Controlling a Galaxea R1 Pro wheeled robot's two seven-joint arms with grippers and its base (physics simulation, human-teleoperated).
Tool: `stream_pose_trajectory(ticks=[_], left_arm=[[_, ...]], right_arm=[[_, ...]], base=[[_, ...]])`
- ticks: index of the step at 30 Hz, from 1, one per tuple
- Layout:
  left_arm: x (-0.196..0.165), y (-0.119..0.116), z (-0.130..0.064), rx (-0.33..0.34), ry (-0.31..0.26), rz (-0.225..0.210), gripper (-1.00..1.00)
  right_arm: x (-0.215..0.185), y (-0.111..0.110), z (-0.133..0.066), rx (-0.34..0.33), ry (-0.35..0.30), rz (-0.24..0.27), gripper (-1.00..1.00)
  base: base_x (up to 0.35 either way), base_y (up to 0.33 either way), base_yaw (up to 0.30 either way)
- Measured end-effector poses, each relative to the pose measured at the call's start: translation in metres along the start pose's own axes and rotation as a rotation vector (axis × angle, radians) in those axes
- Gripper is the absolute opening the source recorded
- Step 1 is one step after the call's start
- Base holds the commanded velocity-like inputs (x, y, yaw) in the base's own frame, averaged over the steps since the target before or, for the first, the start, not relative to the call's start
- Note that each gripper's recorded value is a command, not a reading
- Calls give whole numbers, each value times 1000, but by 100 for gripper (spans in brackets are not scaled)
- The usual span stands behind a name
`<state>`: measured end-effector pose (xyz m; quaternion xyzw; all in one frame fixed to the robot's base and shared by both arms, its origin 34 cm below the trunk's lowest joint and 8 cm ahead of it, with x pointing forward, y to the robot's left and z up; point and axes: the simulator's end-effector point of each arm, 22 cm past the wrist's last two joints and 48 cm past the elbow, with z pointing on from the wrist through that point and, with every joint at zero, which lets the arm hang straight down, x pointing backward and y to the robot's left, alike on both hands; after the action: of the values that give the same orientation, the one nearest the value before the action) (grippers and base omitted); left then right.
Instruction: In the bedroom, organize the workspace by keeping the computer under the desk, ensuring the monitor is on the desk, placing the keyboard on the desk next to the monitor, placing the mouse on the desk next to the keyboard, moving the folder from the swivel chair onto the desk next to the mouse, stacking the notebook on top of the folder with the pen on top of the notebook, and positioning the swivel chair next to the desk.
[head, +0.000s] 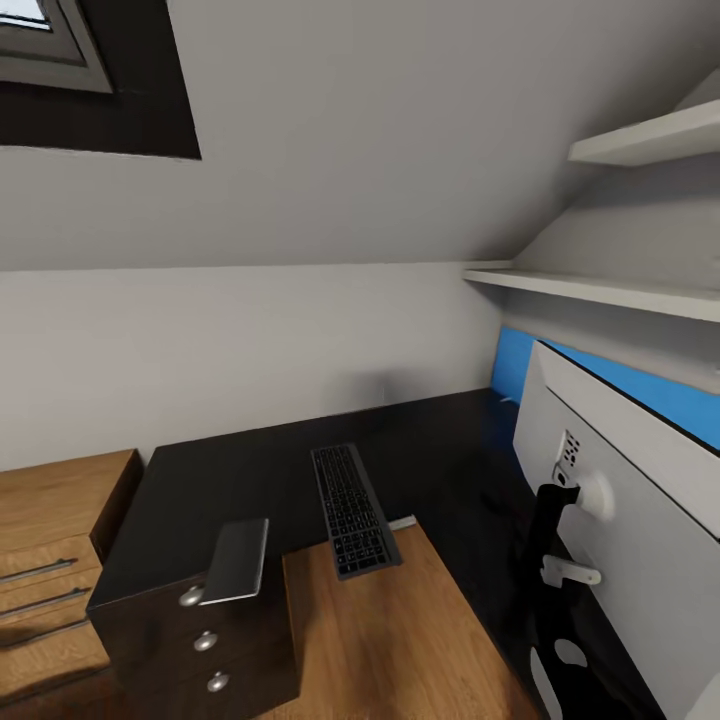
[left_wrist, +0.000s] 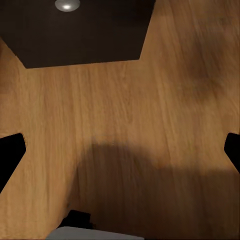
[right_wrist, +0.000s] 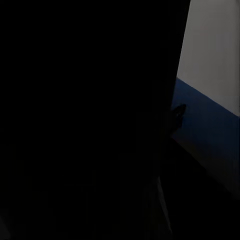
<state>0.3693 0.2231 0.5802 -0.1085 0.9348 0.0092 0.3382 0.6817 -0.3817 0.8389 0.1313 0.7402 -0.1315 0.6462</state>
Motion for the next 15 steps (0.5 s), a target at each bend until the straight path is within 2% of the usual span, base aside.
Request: stream_pose_trajectory(ticks=[4, 15], left_arm=[[0, 0, 0, 0, 0, 0, 100], [0, 0, 0, 1, 0, 2, 100]], right_arm=[[0, 0, 0, -1, 0, -1, -100], [0, 0, 0, -2, -2, 1, -100]], base=[[-281, -106, 0], [-253, -212, 0]])
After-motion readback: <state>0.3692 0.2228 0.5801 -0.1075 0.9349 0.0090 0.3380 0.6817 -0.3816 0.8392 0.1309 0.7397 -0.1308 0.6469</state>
